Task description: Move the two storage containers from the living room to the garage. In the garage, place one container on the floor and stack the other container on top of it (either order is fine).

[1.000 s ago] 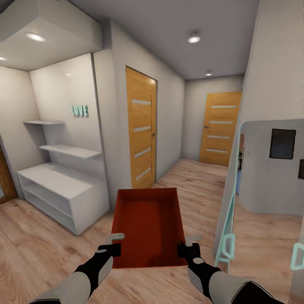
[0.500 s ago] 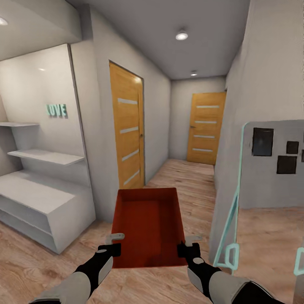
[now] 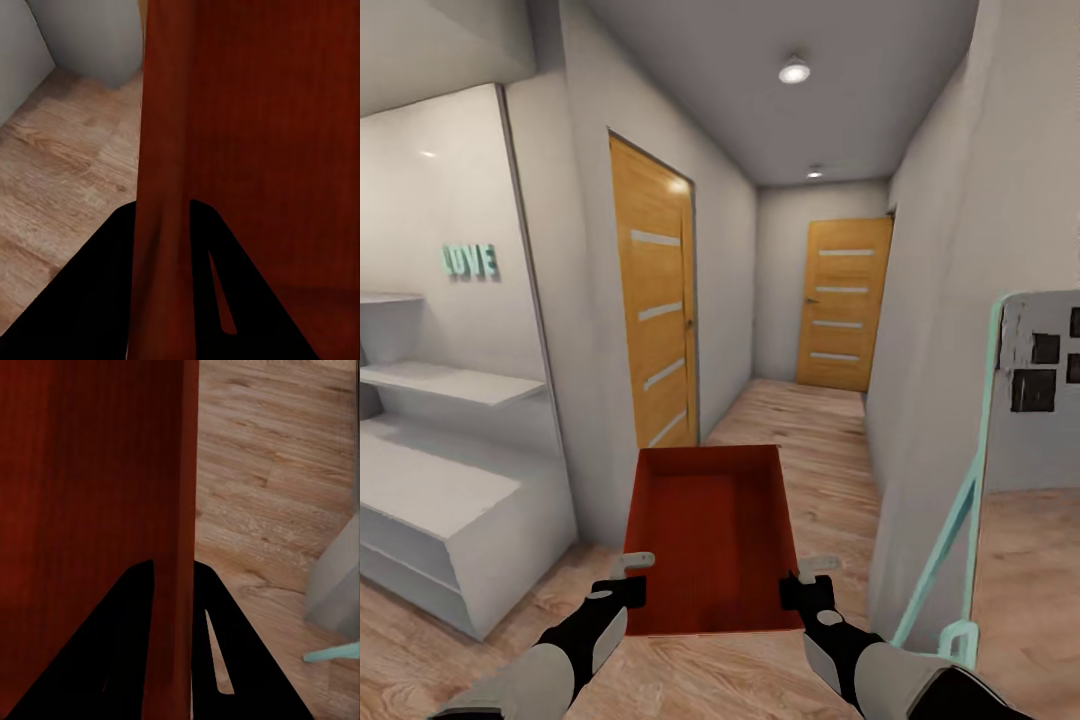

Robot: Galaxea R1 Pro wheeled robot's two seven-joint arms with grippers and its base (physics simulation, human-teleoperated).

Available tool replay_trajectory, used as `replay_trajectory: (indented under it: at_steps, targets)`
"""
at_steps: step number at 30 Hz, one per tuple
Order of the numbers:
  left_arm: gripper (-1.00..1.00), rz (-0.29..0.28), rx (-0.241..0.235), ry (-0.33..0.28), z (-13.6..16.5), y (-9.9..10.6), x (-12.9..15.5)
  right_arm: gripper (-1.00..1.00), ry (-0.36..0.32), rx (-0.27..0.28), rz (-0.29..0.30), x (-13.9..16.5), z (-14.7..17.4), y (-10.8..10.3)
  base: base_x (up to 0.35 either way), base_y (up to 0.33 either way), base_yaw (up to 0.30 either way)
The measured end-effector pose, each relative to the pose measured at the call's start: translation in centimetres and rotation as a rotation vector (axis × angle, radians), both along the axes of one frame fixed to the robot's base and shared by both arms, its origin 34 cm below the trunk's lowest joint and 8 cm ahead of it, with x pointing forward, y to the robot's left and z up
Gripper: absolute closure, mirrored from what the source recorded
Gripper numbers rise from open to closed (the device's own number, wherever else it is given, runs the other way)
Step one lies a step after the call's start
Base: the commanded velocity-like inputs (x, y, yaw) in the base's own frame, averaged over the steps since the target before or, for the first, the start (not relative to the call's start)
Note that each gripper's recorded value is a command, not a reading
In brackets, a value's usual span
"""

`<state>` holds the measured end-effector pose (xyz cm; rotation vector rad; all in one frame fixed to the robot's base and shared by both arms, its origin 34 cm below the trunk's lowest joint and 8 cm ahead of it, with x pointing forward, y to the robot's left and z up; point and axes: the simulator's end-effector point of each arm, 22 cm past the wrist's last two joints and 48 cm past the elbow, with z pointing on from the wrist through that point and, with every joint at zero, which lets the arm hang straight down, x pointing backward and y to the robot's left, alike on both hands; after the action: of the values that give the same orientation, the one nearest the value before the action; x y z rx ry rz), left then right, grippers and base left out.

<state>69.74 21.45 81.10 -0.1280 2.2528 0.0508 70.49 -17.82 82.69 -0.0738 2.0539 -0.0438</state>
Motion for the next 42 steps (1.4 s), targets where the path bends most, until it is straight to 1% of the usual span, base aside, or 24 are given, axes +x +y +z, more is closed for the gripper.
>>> replay_trajectory:
  at_steps: [34, 42]
  targets:
    - [1.00, 0.001, -0.001, 0.000, -0.02, -0.05, -0.02, 1.00, 0.000, -0.001, 0.001, 0.01, 0.00, -0.06, 0.314, 0.189, -0.283]
    - [1.00, 0.002, -0.001, 0.000, -0.02, -0.03, -0.03, 1.00, 0.000, -0.002, 0.002, 0.02, 0.01, -0.04, 0.314, 0.179, -0.078]
